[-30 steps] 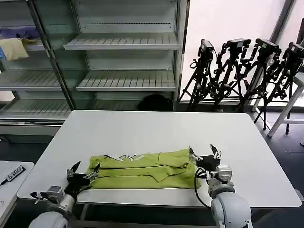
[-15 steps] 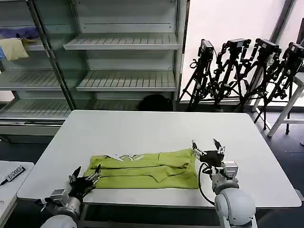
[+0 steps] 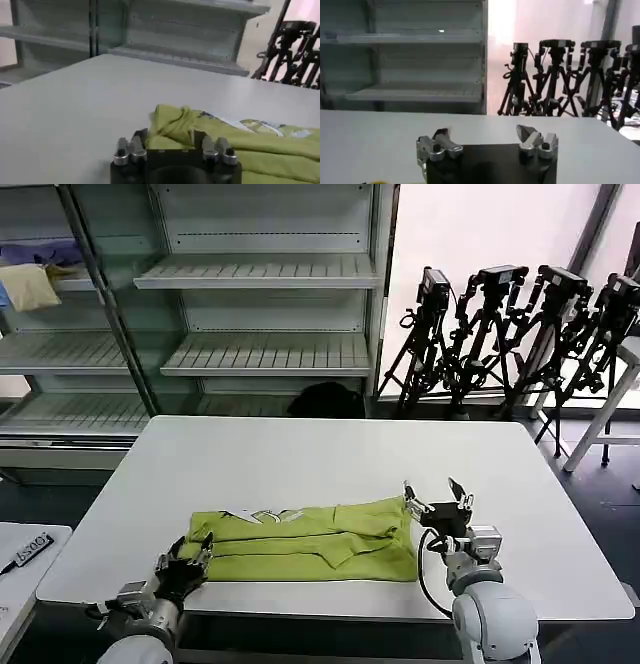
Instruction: Fold and organize the clothes.
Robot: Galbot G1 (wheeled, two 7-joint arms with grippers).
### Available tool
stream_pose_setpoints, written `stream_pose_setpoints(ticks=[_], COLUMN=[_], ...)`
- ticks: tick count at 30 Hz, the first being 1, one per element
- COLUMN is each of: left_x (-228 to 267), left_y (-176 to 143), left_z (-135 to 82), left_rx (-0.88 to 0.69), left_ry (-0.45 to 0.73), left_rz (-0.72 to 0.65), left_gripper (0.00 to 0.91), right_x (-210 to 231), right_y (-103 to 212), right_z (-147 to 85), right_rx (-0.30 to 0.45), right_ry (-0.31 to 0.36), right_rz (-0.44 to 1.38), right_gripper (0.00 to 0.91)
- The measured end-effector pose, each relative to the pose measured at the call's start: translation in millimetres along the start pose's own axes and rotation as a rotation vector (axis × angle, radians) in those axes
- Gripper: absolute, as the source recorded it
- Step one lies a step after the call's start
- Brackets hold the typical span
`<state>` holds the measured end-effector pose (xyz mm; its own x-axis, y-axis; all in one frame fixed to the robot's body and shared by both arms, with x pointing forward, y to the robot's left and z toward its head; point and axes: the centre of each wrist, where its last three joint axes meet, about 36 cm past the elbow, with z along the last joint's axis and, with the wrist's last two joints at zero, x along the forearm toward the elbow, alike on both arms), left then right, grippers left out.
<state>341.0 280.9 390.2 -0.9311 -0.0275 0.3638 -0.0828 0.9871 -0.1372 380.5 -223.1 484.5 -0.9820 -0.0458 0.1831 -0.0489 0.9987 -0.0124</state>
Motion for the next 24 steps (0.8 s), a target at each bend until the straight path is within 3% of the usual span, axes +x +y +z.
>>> stream_pose_setpoints(ticks=[3, 4, 18, 24], left_x=[-1, -1, -6, -6], left_y=[-1, -2, -8, 4], left_z=[0, 1, 9, -1], left_rx=[0.001, 0.001, -0.03, -0.097], left_ry=[0.003, 0.003, -0.02, -0.097], left_rz=[0.002, 0.003, -0.005, -0.025], left_gripper=[0.05, 0.02, 0.0, 0.0], right_x=[0, 1, 1, -1], right_y=[-1, -1, -4, -7], right_z=[0, 1, 8, 12], right_rx=[0.003, 0.005, 0.018, 0.021], right_ry=[0.0, 0.0, 0.011, 0.017], right_rz=[-0.001, -0.001, 0.007, 0.015], right_gripper=[0.907, 0.907, 0.907, 0.907])
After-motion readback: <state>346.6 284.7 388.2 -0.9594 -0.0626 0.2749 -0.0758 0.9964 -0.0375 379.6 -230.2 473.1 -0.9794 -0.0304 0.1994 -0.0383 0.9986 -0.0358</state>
